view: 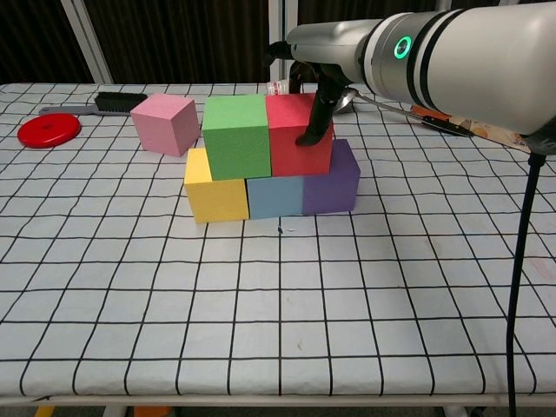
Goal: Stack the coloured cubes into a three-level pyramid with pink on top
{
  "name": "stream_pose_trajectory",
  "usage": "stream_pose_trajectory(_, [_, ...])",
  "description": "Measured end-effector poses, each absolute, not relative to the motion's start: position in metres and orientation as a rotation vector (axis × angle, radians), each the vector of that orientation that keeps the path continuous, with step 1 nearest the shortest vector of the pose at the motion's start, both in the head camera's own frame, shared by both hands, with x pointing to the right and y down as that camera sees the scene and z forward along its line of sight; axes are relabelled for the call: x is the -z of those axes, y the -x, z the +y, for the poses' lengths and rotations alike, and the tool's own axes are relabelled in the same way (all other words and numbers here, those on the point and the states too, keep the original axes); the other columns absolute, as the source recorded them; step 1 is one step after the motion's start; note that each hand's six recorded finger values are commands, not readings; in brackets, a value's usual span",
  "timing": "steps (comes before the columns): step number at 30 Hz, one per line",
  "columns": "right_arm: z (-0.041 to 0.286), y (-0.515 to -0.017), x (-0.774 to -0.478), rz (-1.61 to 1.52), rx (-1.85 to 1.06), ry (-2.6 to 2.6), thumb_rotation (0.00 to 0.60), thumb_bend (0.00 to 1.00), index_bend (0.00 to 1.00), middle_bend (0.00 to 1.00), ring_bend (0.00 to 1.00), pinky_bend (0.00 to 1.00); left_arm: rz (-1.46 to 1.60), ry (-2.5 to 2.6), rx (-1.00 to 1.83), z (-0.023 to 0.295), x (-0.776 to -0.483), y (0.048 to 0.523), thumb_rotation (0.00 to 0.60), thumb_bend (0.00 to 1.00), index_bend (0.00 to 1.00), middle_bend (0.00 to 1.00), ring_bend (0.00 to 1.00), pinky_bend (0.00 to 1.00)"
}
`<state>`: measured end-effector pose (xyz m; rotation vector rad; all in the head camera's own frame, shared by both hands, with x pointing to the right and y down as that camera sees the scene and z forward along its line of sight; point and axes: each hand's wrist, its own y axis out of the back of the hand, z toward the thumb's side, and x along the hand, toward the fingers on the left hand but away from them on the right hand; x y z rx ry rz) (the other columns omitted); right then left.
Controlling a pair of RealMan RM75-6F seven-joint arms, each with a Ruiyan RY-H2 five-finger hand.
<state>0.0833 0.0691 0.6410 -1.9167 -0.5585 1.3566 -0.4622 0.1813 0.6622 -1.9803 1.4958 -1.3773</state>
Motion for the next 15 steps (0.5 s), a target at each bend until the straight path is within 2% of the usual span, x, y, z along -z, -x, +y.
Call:
stream_pose_trajectory(7, [0.0687, -0.0839, -0.6409, -0.561, -1.356, 1.915, 0.6, 0.24, 0.0, 0.47, 0.09, 0.0, 1.498, 1.983, 1.382, 0.1818, -0.6633, 0.4621, 0.6, 0.09, 0.12, 0.12, 0.06, 0.09])
stream_pose_trajectory(15, [0.0685, -0.0878, -0.6401, -0.56, -1.367, 1.919, 0.6, 0.16, 0.0, 0.32, 0.04, 0.0, 1.497, 1.985, 1.384, 0.1818, -0.6643, 0.4617, 0.6, 0.09, 0.12, 0.12, 0.06, 0.09])
